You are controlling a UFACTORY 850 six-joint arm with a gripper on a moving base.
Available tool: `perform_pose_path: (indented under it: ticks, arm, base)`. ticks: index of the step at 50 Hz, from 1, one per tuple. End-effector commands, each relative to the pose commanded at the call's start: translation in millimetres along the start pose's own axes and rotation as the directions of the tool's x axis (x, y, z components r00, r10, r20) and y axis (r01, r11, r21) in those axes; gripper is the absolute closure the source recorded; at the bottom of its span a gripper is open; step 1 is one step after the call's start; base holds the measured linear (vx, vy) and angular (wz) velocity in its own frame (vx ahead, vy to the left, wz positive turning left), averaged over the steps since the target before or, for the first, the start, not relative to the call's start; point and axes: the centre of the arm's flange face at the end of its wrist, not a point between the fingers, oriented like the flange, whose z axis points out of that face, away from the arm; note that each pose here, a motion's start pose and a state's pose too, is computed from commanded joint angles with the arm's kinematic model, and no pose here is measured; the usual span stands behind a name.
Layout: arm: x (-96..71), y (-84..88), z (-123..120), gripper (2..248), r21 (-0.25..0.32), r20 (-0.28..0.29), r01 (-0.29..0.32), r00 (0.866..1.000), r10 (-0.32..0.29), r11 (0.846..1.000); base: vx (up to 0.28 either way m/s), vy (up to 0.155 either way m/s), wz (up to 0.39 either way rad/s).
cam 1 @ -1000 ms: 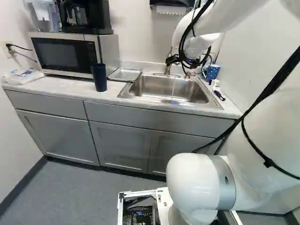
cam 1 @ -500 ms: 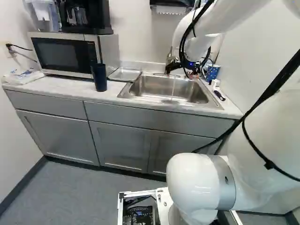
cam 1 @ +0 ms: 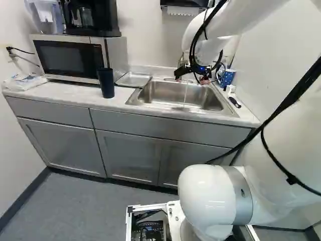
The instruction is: Rinse the cup and place it in the tray
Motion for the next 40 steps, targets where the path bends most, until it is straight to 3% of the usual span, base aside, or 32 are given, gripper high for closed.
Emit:
perform_pose_path:
  ticks: [40]
  arm:
    - [-7.3,-60.8,-7,3,0.105,-0.008,0.103,0.995,-0.103,0.989]
  base:
    - [0.000,0.000,0.000]
